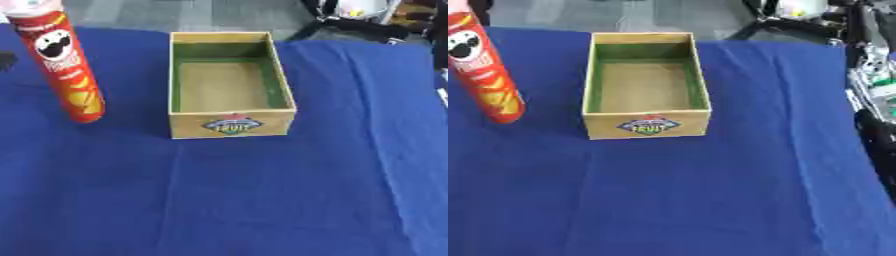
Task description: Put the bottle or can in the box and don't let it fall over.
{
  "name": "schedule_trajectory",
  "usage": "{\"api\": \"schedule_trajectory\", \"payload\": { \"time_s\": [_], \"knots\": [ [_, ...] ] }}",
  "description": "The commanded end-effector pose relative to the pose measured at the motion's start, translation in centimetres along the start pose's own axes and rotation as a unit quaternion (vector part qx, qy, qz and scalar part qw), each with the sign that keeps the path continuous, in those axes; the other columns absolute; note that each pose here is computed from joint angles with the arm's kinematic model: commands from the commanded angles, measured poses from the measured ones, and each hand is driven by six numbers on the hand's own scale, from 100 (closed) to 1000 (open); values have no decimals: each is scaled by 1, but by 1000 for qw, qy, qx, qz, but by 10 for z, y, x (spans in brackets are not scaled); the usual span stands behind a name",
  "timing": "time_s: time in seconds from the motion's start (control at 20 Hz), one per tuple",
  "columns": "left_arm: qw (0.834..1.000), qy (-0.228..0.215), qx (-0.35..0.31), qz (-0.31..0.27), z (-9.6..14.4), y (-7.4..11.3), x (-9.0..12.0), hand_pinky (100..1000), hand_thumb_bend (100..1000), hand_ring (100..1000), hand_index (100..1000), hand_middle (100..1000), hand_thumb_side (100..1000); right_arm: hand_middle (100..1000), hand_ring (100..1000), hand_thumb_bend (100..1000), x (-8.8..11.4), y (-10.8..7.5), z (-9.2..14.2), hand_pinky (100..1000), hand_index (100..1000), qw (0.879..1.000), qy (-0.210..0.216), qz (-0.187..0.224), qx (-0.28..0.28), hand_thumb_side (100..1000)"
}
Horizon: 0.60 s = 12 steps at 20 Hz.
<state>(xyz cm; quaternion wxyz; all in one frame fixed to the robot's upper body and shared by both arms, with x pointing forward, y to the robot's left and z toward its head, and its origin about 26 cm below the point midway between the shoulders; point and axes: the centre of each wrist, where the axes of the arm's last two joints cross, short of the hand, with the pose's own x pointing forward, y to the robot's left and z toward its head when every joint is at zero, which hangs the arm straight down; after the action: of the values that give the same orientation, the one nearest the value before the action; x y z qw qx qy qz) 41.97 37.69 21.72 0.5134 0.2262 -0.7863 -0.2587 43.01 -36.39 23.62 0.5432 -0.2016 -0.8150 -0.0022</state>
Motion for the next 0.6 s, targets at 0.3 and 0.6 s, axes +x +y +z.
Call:
{"api": "schedule_trajectory", "payload": {
  "time_s": [0.3,0.6],
  "knots": [
    [999,-20,4,-24,-6,18,16,896,706,935,951,825,666,830,808,100,18,-15,-7,785,921,1000,-25,10,-13,977],
    [999,-14,0,-32,-9,16,17,898,699,936,951,827,662,830,808,100,18,-14,-7,786,922,1000,-25,10,-13,980]
  ]
}}
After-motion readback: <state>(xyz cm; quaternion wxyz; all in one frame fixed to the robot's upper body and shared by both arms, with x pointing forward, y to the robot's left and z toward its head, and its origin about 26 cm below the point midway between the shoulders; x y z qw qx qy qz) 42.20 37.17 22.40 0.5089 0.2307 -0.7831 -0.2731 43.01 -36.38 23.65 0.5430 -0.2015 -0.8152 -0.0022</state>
